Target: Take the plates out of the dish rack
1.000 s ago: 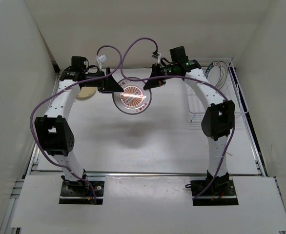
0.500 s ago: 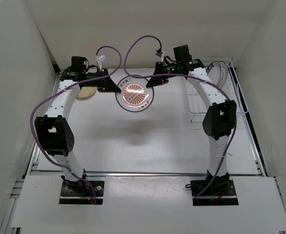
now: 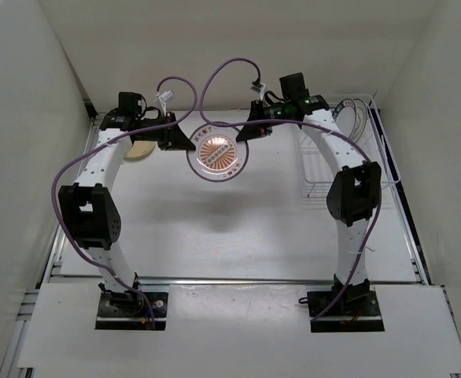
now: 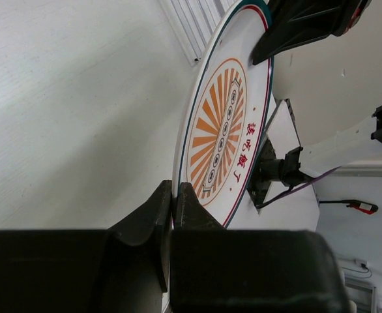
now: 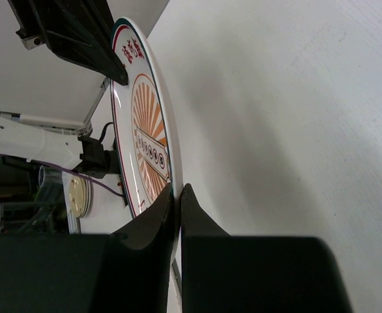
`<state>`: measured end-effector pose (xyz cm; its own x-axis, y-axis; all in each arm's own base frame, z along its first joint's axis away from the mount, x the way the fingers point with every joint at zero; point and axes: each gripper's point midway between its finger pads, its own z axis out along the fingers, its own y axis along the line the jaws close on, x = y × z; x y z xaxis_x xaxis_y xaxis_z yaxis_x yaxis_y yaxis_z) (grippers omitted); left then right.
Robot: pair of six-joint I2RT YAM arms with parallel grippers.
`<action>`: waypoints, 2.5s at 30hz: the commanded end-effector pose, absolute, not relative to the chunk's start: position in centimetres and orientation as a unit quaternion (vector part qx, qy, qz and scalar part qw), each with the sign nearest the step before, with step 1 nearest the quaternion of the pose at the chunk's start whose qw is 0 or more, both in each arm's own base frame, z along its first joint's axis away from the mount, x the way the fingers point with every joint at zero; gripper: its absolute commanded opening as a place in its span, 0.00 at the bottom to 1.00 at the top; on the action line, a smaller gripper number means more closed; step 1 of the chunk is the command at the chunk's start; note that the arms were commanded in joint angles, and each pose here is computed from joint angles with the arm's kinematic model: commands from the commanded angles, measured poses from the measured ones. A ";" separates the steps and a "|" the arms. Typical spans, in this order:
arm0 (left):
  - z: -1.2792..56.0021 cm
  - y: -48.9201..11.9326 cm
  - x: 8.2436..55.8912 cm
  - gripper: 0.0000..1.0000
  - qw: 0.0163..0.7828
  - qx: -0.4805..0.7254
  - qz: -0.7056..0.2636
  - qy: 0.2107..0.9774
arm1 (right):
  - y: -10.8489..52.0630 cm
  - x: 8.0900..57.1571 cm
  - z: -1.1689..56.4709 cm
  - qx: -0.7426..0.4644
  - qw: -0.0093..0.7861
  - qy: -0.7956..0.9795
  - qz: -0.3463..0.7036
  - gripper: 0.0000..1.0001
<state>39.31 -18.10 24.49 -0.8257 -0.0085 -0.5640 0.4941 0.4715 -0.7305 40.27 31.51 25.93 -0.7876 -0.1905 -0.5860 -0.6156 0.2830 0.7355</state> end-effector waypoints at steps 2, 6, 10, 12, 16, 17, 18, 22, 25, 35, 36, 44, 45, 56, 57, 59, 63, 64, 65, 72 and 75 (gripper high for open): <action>25.8 -18.4 39.6 0.10 0.275 0.162 -0.487 0.813 | 31.2 40.2 29.5 -0.286 0.232 0.745 0.556 0.04; 26.4 -18.5 39.9 0.10 0.280 0.157 -0.490 0.811 | 30.3 40.8 28.8 -0.274 0.246 0.768 0.524 0.67; 27.2 -18.2 41.4 0.10 0.301 0.142 -0.471 0.817 | 28.0 41.6 28.1 -0.260 0.265 0.790 0.488 0.80; 27.7 -17.8 42.5 0.10 0.318 0.125 -0.452 0.824 | 26.9 41.7 28.5 -0.255 0.281 0.797 0.470 0.85; 27.2 -17.2 44.1 0.10 0.329 0.097 -0.429 0.836 | 24.1 41.7 27.9 -0.242 0.291 0.812 0.445 0.85; 26.6 -16.7 44.8 0.10 0.330 0.082 -0.422 0.840 | 23.1 42.0 27.5 -0.234 0.295 0.820 0.430 0.85; 26.2 -16.3 45.5 0.10 0.331 0.066 -0.411 0.847 | 22.9 41.7 28.0 -0.235 0.302 0.821 0.425 0.85; 24.7 -15.3 47.9 0.10 0.335 0.014 -0.376 0.864 | 20.1 41.6 27.6 -0.219 0.317 0.837 0.389 0.85; 23.9 -14.3 49.9 0.10 0.336 -0.016 -0.375 0.864 | 18.4 41.2 28.4 -0.215 0.336 0.841 0.366 0.85; 18.9 -13.8 54.8 0.10 0.303 -0.048 -0.405 0.861 | 13.1 37.3 29.0 -0.198 0.371 0.868 0.264 0.87; 18.3 -13.8 55.2 0.10 0.300 -0.049 -0.405 0.862 | 12.5 36.7 28.2 -0.189 0.360 0.876 0.259 0.87; 13.0 -16.1 57.5 0.10 0.265 -0.052 -0.426 0.863 | 10.5 34.2 27.1 -0.200 0.352 0.890 0.211 0.88; 12.6 -16.1 57.6 0.10 0.264 -0.055 -0.427 0.863 | 10.3 34.3 27.1 -0.198 0.353 0.891 0.205 0.88; 7.9 -16.9 57.8 0.10 0.247 -0.058 -0.395 0.883 | 10.1 33.8 26.5 -0.199 0.345 0.895 0.200 0.88; 7.6 -16.5 58.1 0.10 0.252 -0.064 -0.383 0.886 | 10.1 33.8 26.5 -0.199 0.345 0.895 0.200 0.88; 7.2 -16.0 58.4 0.22 0.261 -0.066 -0.366 0.891 | 10.0 33.6 26.5 -0.199 0.345 0.895 0.200 0.88; 6.9 -15.2 58.6 0.53 0.275 -0.072 -0.322 0.903 | 10.0 33.4 26.5 -0.199 0.345 0.895 0.200 0.88; 6.6 -14.7 58.9 0.58 0.283 -0.076 -0.305 0.906 | 10.0 33.4 26.5 -0.199 0.345 0.895 0.200 0.88; 6.4 -14.4 58.8 0.66 0.282 -0.076 -0.295 0.910 | 10.0 33.4 26.5 -0.199 0.345 0.895 0.200 0.88; 8.0 -12.2 59.1 0.82 0.322 -0.072 -0.190 0.925 | 9.3 34.1 27.4 -0.186 0.370 0.891 0.186 0.88; 10.6 -10.8 59.4 0.82 0.361 -0.069 -0.124 0.922 | 4.7 37.1 28.1 -0.110 0.420 0.898 0.073 0.88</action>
<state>58.53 -13.41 4.02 -0.8243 -0.2615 -0.5021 -0.0209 0.9003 -0.4347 34.40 8.67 26.03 -0.6975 -0.1910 -0.6906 -0.4240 0.8870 0.1828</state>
